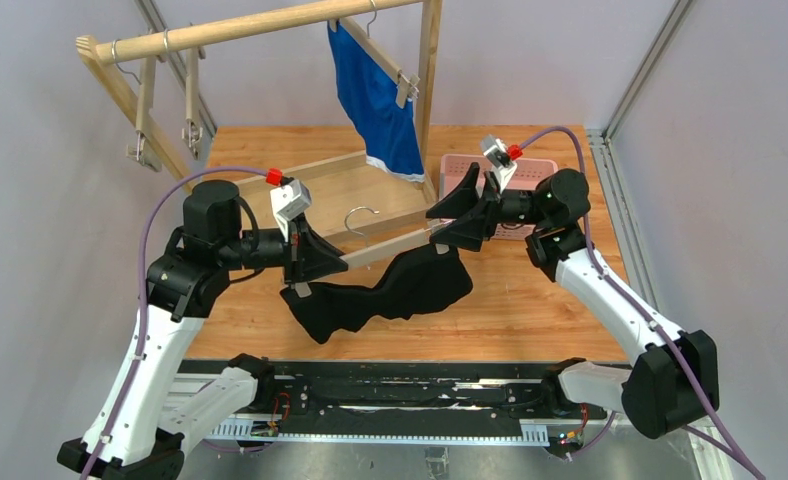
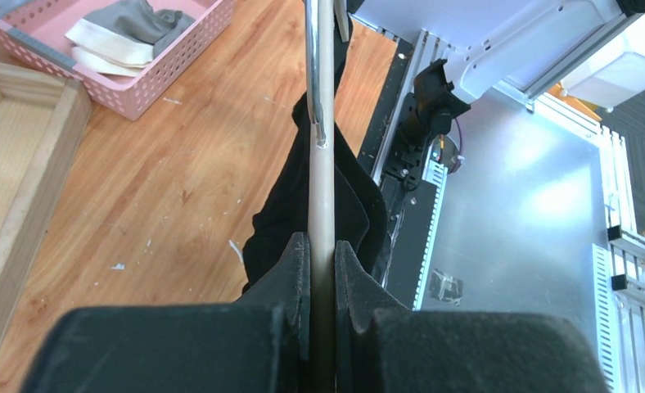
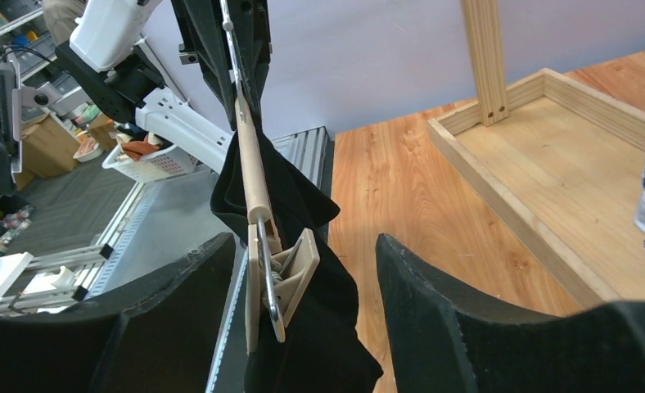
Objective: Remove the underwear clipped to the hanger
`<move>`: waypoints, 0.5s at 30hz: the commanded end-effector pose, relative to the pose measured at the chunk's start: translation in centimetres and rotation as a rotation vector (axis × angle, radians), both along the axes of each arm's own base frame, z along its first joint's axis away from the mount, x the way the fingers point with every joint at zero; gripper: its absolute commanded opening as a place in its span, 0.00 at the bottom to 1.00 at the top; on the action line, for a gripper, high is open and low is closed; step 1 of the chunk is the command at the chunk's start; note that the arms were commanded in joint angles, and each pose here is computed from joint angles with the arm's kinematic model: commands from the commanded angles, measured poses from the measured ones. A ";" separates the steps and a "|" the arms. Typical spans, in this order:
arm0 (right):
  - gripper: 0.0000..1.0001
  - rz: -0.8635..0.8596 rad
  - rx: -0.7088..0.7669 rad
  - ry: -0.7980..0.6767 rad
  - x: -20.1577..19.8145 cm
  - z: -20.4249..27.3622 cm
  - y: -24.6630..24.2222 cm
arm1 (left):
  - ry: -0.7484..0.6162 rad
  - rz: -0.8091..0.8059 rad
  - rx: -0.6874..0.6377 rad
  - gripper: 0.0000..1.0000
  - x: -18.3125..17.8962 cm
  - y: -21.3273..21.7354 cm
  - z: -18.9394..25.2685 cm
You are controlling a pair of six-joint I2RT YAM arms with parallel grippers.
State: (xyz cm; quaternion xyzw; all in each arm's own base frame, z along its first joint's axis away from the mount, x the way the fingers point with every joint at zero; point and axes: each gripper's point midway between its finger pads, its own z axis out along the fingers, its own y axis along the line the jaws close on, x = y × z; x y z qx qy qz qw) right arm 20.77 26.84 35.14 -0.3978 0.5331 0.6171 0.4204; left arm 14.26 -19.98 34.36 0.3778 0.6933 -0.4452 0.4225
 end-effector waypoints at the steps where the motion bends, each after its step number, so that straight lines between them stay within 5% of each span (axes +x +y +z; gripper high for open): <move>1: 0.69 0.034 0.012 -0.009 -0.7 -0.1 0.7 | -0.039 -0.036 -0.043 0.00 -0.1 -0.6 1.3; 6: 0.50 0.025 0.021 -0.010 -0.6 0.2 0.8 | -0.040 -0.035 -0.041 0.00 0.0 -0.6 1.2; 11: 0.64 0.011 0.037 -0.006 -0.3 0.6 0.9 | -0.023 -0.035 -0.036 0.00 -0.1 -0.6 0.5; 15: 0.62 0.029 0.054 -0.008 -0.5 1.1 0.9 | -0.015 -0.025 -0.030 0.00 0.1 -0.6 0.1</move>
